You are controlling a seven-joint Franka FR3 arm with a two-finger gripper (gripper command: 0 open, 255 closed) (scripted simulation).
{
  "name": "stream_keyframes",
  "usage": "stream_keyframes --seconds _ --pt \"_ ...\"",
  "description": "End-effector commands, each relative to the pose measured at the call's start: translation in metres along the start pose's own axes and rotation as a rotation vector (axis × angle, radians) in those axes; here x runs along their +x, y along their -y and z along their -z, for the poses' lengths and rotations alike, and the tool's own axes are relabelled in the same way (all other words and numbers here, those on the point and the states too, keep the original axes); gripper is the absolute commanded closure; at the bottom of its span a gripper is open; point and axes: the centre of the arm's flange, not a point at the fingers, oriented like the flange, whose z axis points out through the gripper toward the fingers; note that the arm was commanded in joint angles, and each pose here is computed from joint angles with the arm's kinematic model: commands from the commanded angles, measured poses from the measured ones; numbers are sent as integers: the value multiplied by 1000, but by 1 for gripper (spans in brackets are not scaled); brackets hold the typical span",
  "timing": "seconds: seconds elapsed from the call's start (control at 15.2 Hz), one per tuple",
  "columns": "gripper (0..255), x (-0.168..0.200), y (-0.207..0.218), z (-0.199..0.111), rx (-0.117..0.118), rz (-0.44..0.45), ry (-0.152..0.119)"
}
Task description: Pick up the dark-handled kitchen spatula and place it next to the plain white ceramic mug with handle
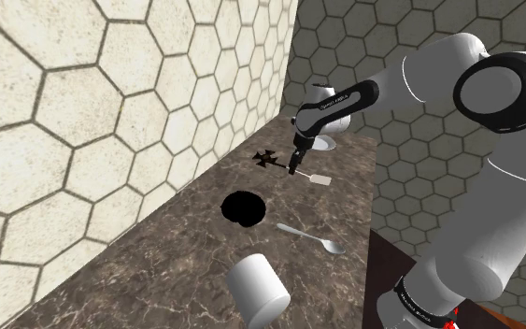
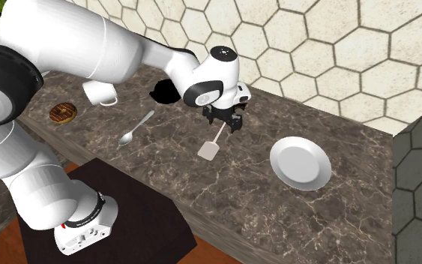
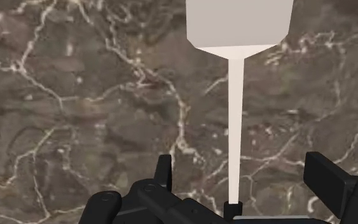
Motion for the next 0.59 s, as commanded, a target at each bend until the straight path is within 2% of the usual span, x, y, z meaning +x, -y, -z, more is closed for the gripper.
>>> stream_keyframes --seconds 0.0,0.07,0.53 --pt "0 0 0 0 0 0 0" --pt "255 0 0 0 0 0 0" --pt "255 0 0 0 0 0 0"
